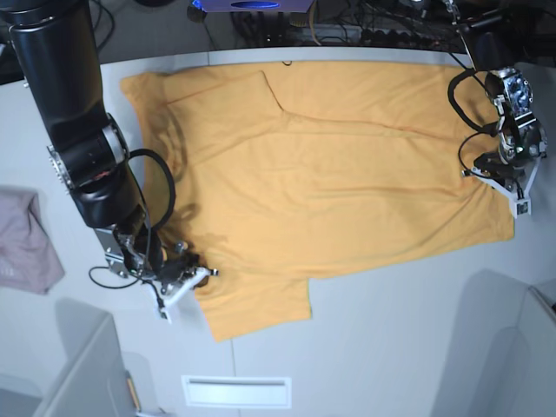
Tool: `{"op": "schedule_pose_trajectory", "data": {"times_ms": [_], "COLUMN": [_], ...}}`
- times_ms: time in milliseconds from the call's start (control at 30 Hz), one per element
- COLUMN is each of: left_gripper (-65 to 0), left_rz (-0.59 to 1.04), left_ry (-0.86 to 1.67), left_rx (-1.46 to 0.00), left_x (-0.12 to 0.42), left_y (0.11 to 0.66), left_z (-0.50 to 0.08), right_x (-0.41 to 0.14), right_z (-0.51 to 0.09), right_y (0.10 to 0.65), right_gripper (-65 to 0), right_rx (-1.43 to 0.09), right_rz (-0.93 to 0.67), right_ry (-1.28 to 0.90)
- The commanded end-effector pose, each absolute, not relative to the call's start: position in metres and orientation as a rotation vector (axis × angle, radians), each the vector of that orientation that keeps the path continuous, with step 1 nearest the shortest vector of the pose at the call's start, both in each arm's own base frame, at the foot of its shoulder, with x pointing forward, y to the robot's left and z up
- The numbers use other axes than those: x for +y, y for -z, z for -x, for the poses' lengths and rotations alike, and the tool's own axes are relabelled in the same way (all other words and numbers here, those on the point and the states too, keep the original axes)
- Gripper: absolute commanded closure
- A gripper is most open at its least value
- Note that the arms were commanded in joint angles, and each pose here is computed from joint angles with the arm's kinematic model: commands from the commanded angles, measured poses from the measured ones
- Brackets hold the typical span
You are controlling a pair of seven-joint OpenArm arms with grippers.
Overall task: Fold the T-shirt properly
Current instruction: 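Grasp the hem corners with the left and right grippers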
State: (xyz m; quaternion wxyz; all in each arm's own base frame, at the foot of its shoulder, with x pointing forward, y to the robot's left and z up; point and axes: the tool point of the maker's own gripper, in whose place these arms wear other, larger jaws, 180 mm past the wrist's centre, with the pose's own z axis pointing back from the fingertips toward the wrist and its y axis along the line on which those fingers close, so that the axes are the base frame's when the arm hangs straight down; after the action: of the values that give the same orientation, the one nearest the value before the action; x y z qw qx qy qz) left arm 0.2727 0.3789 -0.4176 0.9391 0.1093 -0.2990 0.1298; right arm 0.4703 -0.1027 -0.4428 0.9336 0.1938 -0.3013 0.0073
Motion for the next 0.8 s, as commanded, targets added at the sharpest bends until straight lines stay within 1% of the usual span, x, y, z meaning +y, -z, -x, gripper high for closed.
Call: {"op": "schedule_pose_trajectory", "data": {"times_ms": [0, 67, 133, 233, 300, 433, 467, 533, 567, 633, 700, 733, 767], "left_gripper": [0.0, 0.0, 0.0, 0.0, 0.0, 0.0, -4.8, -16.9, -24.5, -42.0, -56.1, -61.9, -65.0], "left_rz": [-0.267, -0.28, -0.286, -0.298, -0.296, -0.252, -0.238, -0.236, -0.233, -0.22, -0.217, -0.212, -0.21], "left_ry": [-0.278, -0.333, -0.376, -0.394, -0.374, -0.4, -0.42, -0.45, -0.464, -0.492, -0.514, -0.524, -0.532], "left_rx": [-0.703, -0.704, -0.739, -0.779, -0.769, -0.673, -0.676, -0.694, -0.702, -0.717, -0.727, -0.728, -0.723], "left_x": [0.397, 0.41, 0.421, 0.432, 0.436, 0.45, 0.453, 0.465, 0.47, 0.475, 0.481, 0.482, 0.483], "left_y": [0.383, 0.364, 0.337, 0.313, 0.31, 0.332, 0.335, 0.339, 0.342, 0.349, 0.352, 0.356, 0.361], "left_z": [-0.288, -0.286, -0.296, -0.313, -0.328, -0.346, -0.352, -0.358, -0.36, -0.364, -0.366, -0.366, -0.364], "right_x": [-0.107, -0.107, -0.107, -0.107, -0.107, -0.107, -0.107, -0.107, -0.107, -0.107, -0.108, -0.108, -0.109], "right_z": [-0.481, -0.48, -0.48, -0.48, -0.48, -0.48, -0.48, -0.48, -0.48, -0.48, -0.48, -0.48, -0.48], "right_y": [0.431, 0.431, 0.431, 0.431, 0.431, 0.431, 0.431, 0.431, 0.431, 0.431, 0.431, 0.431, 0.432], "right_gripper": [0.0, 0.0, 0.0, 0.0, 0.0, 0.0, 0.0, 0.0, 0.0, 0.0, 0.0, 0.0, 0.0], "right_rx": [-0.629, -0.629, -0.629, -0.629, -0.629, -0.629, -0.629, -0.629, -0.629, -0.629, -0.629, -0.629, -0.628], "right_rz": [-0.382, -0.382, -0.382, -0.382, -0.382, -0.382, -0.382, -0.382, -0.382, -0.382, -0.38, -0.38, -0.379], "right_ry": [-0.026, -0.027, -0.027, -0.027, -0.027, -0.027, -0.027, -0.027, -0.027, -0.027, -0.026, -0.026, -0.025]}}
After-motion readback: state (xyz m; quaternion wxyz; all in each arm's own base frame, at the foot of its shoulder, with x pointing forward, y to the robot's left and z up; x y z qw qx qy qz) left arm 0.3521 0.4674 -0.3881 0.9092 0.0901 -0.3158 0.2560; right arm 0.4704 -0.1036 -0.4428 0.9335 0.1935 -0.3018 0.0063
